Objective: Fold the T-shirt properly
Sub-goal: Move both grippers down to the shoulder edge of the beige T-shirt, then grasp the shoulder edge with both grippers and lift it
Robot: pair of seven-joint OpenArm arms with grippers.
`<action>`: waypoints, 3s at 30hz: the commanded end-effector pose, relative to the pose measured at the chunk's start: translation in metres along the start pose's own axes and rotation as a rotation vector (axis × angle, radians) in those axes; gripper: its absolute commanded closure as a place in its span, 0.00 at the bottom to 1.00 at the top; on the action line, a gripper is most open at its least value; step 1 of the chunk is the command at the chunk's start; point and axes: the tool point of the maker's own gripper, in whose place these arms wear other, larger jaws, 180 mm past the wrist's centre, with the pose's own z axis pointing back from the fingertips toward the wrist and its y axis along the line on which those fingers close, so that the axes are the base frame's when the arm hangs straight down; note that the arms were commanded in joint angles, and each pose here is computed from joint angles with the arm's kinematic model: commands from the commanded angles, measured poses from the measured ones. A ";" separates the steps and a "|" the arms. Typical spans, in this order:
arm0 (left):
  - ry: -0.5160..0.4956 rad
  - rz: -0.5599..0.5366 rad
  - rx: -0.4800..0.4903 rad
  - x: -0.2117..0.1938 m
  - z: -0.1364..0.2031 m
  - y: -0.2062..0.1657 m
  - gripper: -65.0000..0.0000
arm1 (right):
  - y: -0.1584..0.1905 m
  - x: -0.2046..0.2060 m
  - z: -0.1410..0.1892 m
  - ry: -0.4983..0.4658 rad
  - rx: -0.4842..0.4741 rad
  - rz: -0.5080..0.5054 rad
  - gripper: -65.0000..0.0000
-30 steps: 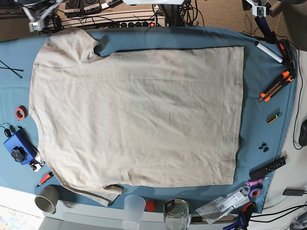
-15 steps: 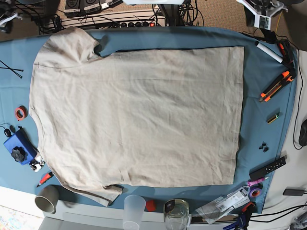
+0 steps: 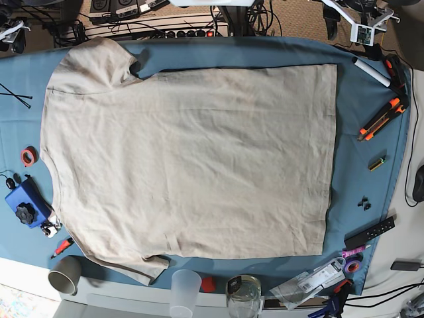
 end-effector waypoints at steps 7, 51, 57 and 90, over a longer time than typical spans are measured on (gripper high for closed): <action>-0.019 -0.007 0.001 0.005 0.004 0.000 0.45 | 0.021 0.015 -0.004 -0.053 0.120 -0.014 0.55; -0.277 0.091 -0.010 0.082 -0.024 0.004 0.45 | 0.126 -0.052 -0.103 0.129 0.515 -0.186 0.55; -0.219 0.194 -0.007 0.062 -0.050 0.012 0.45 | 0.125 -0.052 -0.103 0.132 0.514 -0.183 0.55; 0.052 0.559 -0.249 -0.008 -0.112 -0.042 0.77 | 0.131 -0.042 -0.099 0.091 0.561 -0.227 0.69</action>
